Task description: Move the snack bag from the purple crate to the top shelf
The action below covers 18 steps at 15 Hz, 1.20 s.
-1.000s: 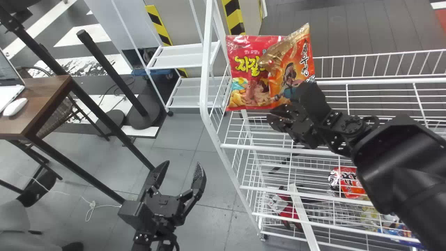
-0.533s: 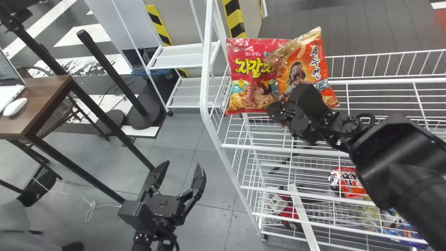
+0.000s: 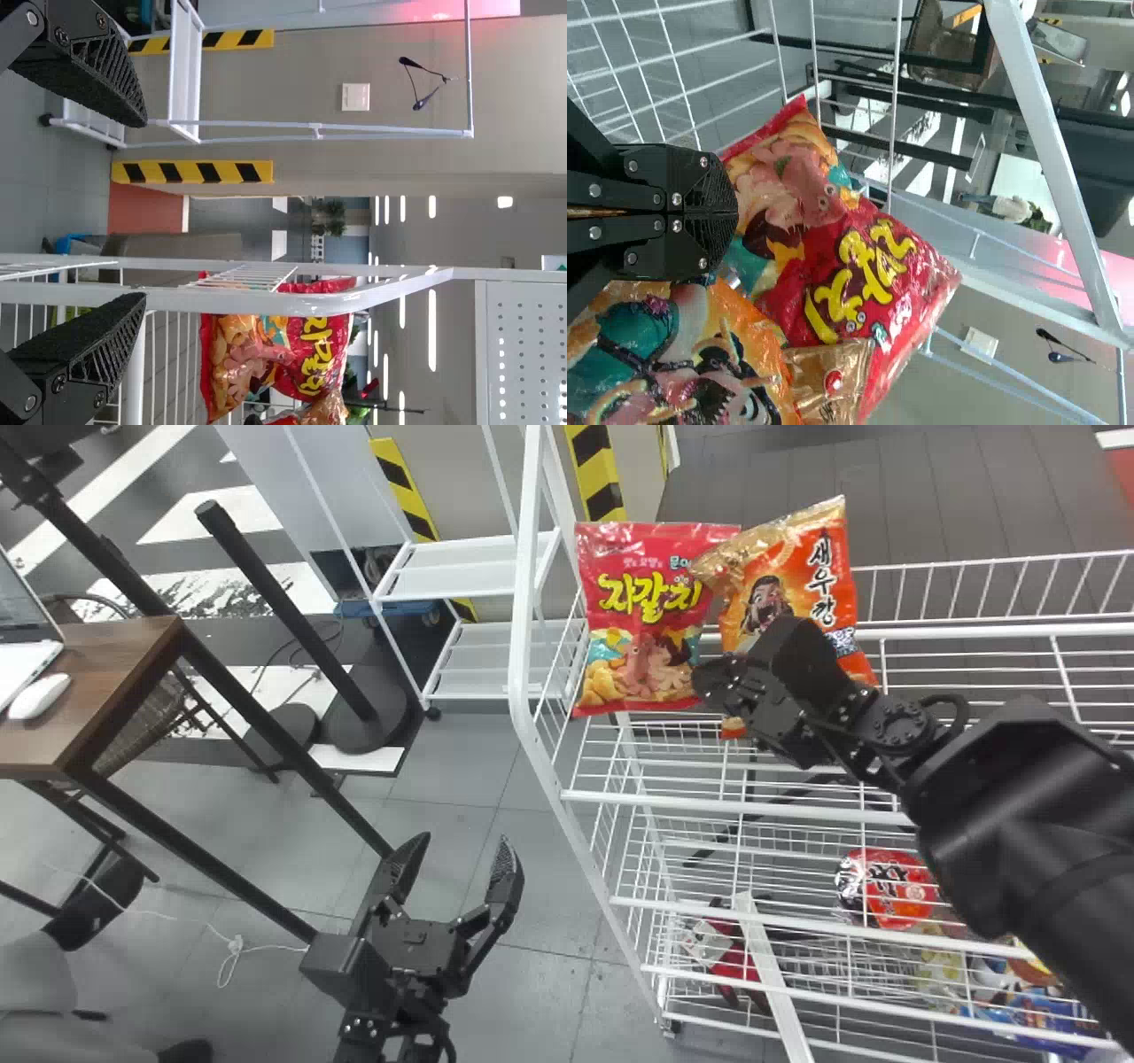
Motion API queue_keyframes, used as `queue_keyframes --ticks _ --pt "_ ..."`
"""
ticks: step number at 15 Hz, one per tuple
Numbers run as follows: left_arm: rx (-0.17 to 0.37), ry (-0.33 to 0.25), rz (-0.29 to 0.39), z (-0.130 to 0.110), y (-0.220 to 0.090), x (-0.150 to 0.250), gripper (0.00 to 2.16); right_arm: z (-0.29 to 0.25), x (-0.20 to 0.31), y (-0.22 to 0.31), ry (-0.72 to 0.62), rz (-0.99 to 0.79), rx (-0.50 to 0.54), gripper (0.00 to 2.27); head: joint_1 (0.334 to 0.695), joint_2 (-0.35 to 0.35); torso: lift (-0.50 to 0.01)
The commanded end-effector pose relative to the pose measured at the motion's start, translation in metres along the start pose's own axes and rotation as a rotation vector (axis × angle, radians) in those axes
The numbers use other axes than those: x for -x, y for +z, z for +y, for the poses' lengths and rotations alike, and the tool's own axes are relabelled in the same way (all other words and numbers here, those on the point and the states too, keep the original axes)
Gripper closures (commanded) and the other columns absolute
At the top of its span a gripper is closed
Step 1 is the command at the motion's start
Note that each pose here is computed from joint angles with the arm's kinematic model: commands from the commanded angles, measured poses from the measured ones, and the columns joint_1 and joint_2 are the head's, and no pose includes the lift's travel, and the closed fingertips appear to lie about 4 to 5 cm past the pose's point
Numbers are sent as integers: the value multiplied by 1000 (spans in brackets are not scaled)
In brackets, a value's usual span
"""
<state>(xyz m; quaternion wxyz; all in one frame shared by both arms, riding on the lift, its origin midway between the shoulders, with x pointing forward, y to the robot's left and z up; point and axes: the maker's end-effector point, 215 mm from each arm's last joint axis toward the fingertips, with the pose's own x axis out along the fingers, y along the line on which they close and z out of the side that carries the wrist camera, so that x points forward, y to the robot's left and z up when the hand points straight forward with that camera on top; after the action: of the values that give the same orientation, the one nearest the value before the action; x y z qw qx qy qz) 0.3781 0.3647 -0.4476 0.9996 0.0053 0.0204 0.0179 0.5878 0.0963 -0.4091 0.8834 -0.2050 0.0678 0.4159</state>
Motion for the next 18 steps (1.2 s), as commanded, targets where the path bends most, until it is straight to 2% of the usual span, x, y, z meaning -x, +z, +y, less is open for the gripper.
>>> queue_keyframes --ticks 1,4,10,14,18 --pt "0 2 2 1 -1 0 134 -9 1 1 -13 -2 -3 2256 695 350 0" --pt "1 3 -2 1 1 0 134 -10 2 6 -18 -22 -7 2256 695 350 0" --pt "-1 8 -7 5 2 1 134 39 22 10 38 21 -114 2256 695 350 0" --pt "-1 7 -6 5 2 1 134 25 41 -8 -10 78 -199 2256 695 350 0" --pt "-3 6 -6 5 2 1 134 9 54 -15 -53 87 -238 2256 695 350 0"
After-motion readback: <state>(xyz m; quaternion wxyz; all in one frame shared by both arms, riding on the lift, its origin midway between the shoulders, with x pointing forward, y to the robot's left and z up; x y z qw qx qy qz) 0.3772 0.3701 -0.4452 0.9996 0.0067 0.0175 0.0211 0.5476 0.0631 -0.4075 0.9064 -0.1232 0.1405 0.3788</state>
